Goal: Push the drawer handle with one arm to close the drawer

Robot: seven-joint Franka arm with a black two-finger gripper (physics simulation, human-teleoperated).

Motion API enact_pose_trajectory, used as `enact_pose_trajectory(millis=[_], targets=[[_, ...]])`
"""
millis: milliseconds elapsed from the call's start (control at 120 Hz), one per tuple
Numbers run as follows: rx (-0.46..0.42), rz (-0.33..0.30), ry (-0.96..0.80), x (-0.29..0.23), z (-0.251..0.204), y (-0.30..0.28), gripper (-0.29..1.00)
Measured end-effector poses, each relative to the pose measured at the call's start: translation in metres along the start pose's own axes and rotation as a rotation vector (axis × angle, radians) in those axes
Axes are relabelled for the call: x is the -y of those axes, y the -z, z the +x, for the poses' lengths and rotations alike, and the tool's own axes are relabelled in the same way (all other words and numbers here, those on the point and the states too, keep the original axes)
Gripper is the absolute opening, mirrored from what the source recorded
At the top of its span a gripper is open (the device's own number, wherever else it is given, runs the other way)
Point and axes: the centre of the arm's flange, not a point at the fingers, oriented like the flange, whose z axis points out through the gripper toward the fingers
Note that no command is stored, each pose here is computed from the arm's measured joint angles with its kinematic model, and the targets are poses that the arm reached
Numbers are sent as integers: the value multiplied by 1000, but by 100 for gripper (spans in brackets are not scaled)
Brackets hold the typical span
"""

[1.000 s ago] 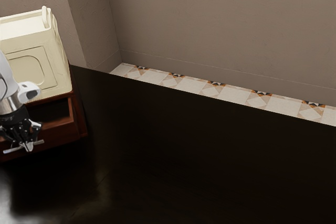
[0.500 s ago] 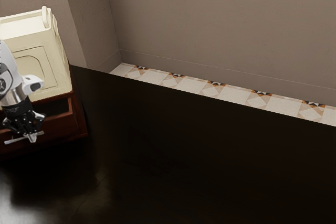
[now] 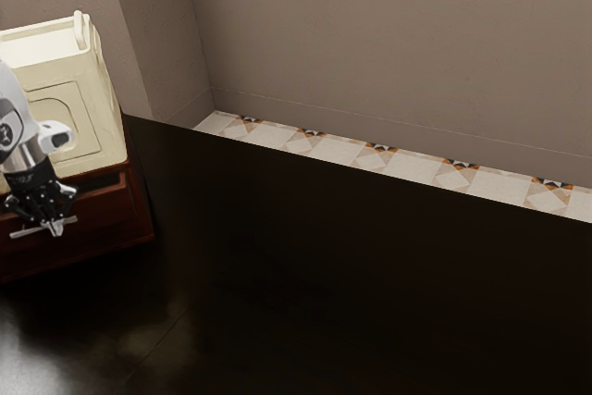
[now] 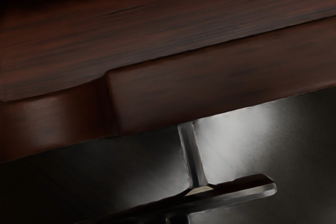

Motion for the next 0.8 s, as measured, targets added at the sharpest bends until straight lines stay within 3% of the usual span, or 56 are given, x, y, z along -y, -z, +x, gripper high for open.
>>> enact_pose_trajectory(millis=[367,800], targets=[[-12,-2,19,10,30,2,-8],[-18,21,-125,17,38,1,-8]])
